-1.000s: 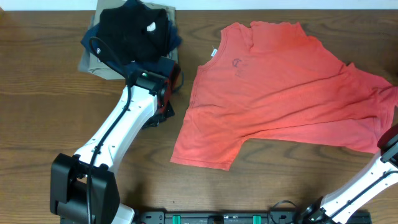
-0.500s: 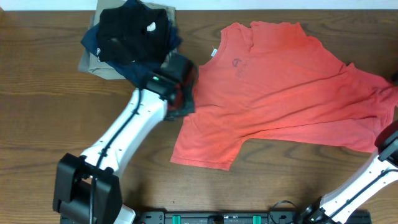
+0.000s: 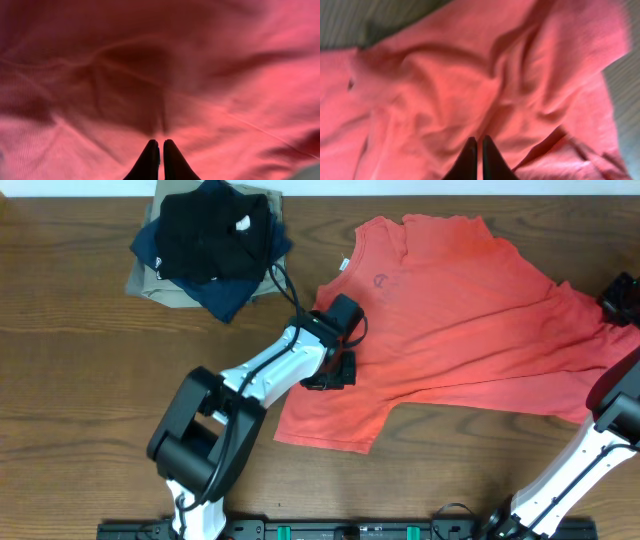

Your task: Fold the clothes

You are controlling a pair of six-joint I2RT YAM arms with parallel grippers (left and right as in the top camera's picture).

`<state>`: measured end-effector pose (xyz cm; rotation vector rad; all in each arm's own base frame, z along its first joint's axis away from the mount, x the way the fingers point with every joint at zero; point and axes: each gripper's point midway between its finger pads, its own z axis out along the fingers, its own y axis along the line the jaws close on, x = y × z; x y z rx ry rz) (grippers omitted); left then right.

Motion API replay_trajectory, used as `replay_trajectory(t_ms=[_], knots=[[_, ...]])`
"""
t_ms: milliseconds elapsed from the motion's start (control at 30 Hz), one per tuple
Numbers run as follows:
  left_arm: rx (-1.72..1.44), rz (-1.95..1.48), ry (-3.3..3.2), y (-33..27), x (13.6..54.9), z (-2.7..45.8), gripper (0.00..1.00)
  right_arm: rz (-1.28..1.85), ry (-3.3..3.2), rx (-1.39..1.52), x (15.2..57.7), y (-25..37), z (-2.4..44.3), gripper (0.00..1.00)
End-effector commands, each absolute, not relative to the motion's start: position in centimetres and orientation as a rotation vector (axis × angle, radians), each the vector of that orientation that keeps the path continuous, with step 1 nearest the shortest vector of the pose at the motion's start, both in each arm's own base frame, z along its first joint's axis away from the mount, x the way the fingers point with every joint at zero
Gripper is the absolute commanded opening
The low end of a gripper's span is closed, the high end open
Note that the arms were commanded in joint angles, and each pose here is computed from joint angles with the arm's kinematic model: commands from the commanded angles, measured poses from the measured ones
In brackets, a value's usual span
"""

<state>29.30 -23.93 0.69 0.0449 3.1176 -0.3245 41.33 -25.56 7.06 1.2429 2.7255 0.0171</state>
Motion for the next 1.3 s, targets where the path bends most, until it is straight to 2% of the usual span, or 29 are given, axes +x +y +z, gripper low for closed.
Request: replay_trajectory(t_ms=[0,200,700,933,1100,1200,1267], knots=[[-0.018,-0.293,3.162,-22.9,29.2,-0.9,0.08,0.149,2.706,1.231,42.5,-23.2,8.4,0.07],[-0.108,-0.203,3.253,-20.6,28.4,-2.7,0.06,0.397,2.758,1.221,42.5,-19.2,8.7,0.01],[-0.572,0.242,3.363,-9.6,26.5,-1.6,0.06,0.388,2.917,1.300,38.6,-17.6,8.6,0.01],[-0.721,0.537,3.230,-5.8,25.8,1.6,0.06,0.351,2.932,1.284,38.4,-17.9,8.5,0.01],[-0.728,0.423,3.111,-5.7,26.4,5.7,0.06,0.344,2.941,1.168,39.6,-17.3,8.4,0.01],[-0.616,0.303,3.065,-6.3,27.3,7.8,0.06,0.330,2.928,1.086,41.1,-16.6,8.1,0.10],[-0.566,0.261,3.035,-6.5,27.6,8.9,0.06,0.312,2.909,1.002,42.6,-16.0,7.8,0.24]])
